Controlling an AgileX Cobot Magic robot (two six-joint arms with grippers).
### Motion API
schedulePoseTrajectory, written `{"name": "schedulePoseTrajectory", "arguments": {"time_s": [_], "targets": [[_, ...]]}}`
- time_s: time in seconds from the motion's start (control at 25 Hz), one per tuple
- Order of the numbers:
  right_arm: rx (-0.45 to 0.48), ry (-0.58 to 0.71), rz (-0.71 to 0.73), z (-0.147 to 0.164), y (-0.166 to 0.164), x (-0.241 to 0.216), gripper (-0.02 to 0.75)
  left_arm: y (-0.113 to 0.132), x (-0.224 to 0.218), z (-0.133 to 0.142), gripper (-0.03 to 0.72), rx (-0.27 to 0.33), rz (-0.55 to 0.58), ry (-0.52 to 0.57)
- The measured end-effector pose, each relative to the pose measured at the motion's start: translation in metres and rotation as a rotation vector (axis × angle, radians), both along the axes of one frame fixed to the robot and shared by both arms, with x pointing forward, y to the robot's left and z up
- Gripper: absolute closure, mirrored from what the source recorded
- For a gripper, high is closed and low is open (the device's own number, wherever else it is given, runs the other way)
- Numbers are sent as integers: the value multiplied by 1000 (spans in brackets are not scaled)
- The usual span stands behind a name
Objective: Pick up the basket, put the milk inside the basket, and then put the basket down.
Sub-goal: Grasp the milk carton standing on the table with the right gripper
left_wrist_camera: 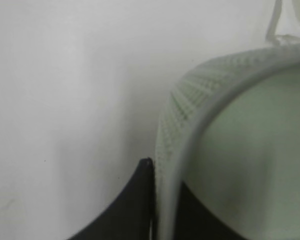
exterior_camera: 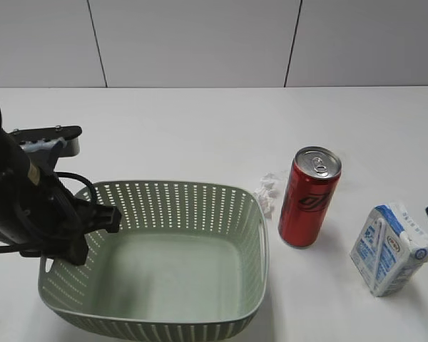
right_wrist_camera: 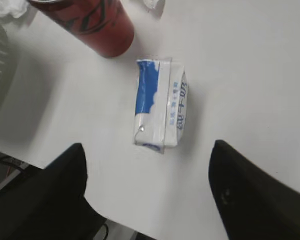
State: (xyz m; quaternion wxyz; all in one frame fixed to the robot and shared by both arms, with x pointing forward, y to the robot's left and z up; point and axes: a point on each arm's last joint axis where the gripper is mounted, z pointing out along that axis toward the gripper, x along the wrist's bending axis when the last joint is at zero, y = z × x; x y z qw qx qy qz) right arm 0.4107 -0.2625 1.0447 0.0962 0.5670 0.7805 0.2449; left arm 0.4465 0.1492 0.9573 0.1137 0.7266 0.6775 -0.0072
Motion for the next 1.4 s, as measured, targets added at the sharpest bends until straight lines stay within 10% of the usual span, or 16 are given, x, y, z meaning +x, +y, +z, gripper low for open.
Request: {"name": "schedulePoseTrajectory", "arguments": {"time_s": [0.84,1.12,1.4], "targets": [[-181,356,79,-122,30,74,149,-1,1,0,685,-6,-1,-15],[-174,363,74,-122,31,73,387,-1,1,0,685,-6,-1,-15],[-166,389,65,-113,30,67,400,-1,1,0,685,-9,2,-13]]}}
